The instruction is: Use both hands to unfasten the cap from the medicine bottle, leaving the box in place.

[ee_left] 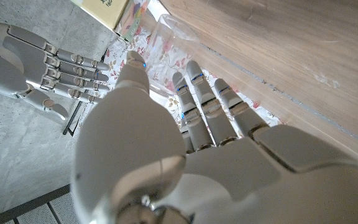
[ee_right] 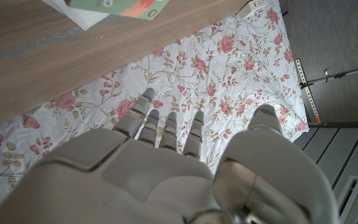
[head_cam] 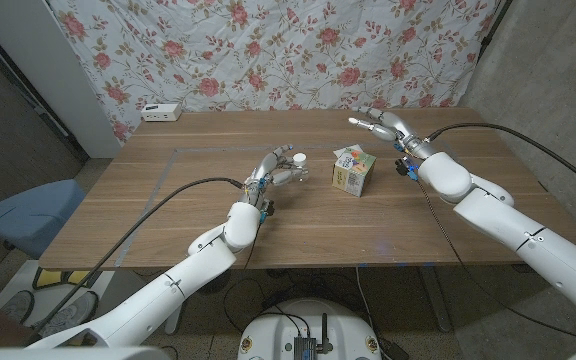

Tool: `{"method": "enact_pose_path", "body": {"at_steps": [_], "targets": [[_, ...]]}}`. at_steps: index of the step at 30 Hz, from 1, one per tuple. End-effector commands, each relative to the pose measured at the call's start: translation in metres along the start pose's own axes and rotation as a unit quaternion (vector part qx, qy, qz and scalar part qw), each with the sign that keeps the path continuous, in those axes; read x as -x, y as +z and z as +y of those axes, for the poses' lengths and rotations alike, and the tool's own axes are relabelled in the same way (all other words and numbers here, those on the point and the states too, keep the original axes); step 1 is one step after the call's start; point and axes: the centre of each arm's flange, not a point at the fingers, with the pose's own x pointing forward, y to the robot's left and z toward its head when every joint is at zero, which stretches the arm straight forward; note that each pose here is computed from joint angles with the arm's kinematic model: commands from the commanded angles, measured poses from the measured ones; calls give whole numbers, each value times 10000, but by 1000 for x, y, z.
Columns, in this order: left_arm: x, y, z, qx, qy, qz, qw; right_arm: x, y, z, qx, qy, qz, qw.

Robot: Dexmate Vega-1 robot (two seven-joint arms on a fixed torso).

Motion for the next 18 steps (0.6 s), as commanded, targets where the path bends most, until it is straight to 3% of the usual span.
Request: {"method": "enact_pose_path", "body": {"at_steps": [1, 18], "targets": [[-10, 1, -1, -35, -109, -110, 9999, -8, 20, 4, 520, 546, 1, 9972], [-18, 2, 1, -66, -170, -298, 9994, -22, 50, 11, 1166, 1164, 190, 9861]]}}
